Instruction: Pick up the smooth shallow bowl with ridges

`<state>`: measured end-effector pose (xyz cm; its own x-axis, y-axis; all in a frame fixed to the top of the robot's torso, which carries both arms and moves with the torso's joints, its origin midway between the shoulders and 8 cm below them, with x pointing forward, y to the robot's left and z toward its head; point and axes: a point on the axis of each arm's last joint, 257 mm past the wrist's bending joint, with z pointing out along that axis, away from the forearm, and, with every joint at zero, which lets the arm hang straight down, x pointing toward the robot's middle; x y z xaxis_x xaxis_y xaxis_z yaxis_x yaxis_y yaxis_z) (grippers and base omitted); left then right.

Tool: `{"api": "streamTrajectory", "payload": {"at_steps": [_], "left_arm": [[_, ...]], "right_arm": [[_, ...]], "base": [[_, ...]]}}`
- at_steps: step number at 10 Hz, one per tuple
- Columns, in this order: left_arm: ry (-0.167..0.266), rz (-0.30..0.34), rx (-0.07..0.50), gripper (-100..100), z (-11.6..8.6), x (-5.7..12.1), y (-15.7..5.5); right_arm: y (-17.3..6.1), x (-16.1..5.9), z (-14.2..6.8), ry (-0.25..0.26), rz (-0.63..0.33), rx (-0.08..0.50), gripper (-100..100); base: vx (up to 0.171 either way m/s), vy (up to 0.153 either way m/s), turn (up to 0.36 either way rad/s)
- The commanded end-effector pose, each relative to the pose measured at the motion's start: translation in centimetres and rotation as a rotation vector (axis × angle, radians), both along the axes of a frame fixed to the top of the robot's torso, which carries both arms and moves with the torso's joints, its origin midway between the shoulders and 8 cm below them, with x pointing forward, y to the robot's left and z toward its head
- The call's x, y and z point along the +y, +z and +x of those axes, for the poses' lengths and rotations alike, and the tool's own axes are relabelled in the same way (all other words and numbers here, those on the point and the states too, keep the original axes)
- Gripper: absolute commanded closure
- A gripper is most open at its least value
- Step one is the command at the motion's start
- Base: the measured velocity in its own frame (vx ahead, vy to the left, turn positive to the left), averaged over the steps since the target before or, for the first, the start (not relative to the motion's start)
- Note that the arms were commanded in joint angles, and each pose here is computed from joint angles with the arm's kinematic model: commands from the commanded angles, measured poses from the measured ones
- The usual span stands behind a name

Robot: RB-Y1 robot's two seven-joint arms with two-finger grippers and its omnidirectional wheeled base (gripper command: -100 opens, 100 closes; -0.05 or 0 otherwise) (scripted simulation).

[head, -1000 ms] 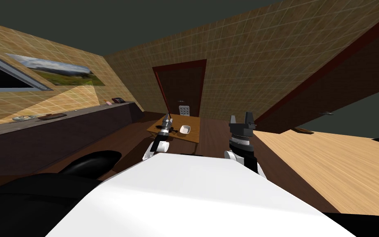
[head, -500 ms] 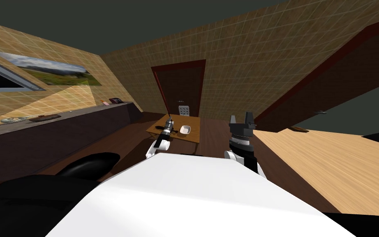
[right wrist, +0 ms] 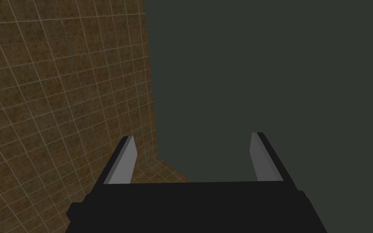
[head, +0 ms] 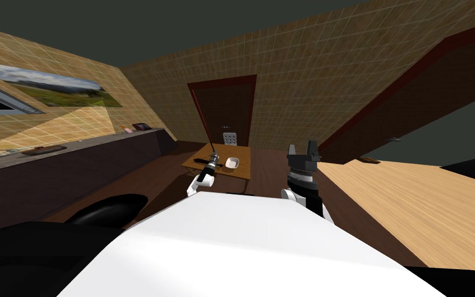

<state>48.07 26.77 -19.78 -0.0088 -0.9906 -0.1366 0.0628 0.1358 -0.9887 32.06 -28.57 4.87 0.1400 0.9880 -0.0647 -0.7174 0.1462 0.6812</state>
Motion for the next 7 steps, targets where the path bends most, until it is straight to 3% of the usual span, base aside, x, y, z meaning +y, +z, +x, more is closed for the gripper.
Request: {"api": "streamTrajectory", "payload": {"at_steps": [1, 6, 7], "left_arm": [[0.006, 0.004, 0.053, -100, 0.9, 0.1, -2.0], [0.032, 0.008, 0.236, -100, 2.0, 1.1, -8.8], [0.035, 0.008, 0.251, -100, 1.9, 1.2, -9.6]], "right_arm": [[0.0, 0.0, 0.0, 0.0, 0.0, 0.0, 0], [0.0, 0.0, 0.0, 0.0, 0.0, 0.0, 0], [0.0, 0.0, 0.0, 0.0, 0.0, 0.0, 0]], "base": [[0.004, 0.006, -0.02], [0.008, -0.005, -0.028], [0.011, -0.013, -0.004]]}}
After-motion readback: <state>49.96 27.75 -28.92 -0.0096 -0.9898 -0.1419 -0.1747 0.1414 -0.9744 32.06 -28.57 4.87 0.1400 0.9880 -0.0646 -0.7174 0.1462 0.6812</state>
